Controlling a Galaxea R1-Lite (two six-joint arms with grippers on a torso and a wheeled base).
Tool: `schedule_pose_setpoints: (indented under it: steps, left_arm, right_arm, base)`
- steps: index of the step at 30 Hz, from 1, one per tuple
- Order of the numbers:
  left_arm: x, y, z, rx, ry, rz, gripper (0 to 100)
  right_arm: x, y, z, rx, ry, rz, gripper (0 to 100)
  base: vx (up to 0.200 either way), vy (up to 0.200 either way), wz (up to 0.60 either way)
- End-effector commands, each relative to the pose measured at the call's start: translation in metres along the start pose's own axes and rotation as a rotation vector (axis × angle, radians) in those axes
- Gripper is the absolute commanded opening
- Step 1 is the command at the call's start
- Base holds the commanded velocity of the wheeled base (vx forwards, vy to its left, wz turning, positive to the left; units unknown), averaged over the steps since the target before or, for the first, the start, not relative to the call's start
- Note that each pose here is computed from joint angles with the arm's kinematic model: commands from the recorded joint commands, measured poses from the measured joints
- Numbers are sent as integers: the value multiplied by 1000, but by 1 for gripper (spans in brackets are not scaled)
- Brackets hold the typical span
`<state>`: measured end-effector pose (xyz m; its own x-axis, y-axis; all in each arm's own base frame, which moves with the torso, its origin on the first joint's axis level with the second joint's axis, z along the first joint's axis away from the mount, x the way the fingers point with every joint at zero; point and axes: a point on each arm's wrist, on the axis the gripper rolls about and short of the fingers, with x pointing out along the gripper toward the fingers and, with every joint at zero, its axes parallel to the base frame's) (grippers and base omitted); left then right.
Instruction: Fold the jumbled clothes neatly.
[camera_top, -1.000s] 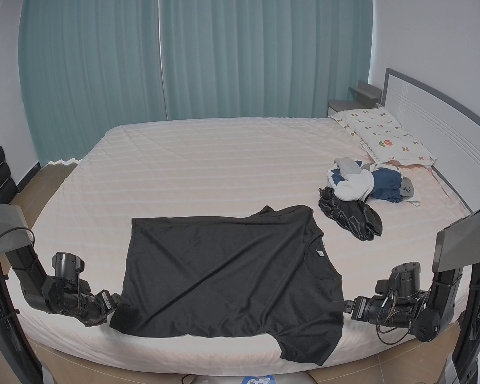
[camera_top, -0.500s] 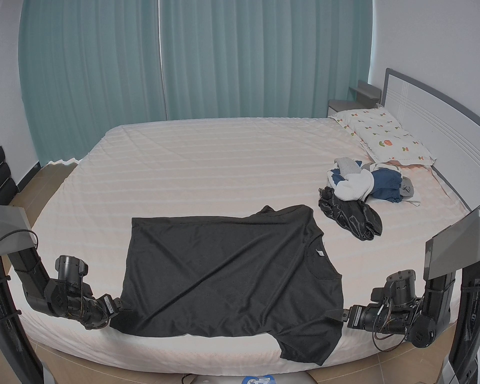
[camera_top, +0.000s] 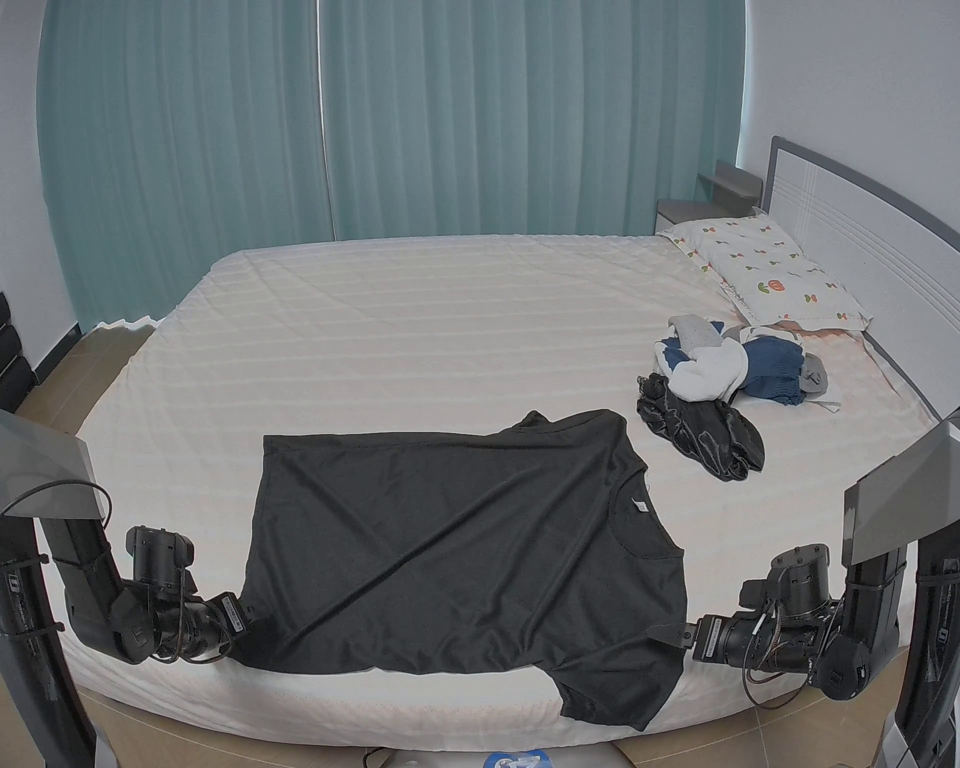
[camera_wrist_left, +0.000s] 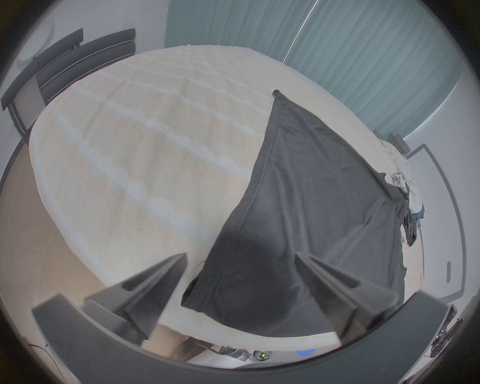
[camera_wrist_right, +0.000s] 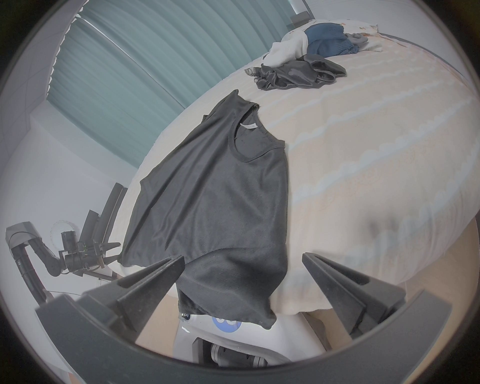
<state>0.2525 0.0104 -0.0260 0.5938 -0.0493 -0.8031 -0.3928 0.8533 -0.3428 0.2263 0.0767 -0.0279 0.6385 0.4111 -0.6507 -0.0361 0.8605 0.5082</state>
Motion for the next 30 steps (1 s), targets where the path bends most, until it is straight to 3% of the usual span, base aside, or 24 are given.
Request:
schedule_pose_setpoints:
  steps: [1,12,19,20,30]
  left_arm:
    - [7,4,-12,3,54,26,0]
    - [4,6,-12,-16,49,31,0]
    - [3,6,-11,-33,47,31,0]
    - [3,6,-12,-33,48,31,0]
    - [0,6,-11,-30,43,30,0]
  right_arm:
    - [2,1,-5,-7,24,7,100]
    - [14,5,-17,-33,81,14,100]
    - [36,5,-19,-55,49,22,100]
    - [38,3,-20,-54,47,11,0]
    - [15,-7,-13,-28,11,-57,0]
  base:
    - [0,0,0]
    - [0,0,0]
    - [0,0,0]
    - [0,0,0]
    - [0,0,0]
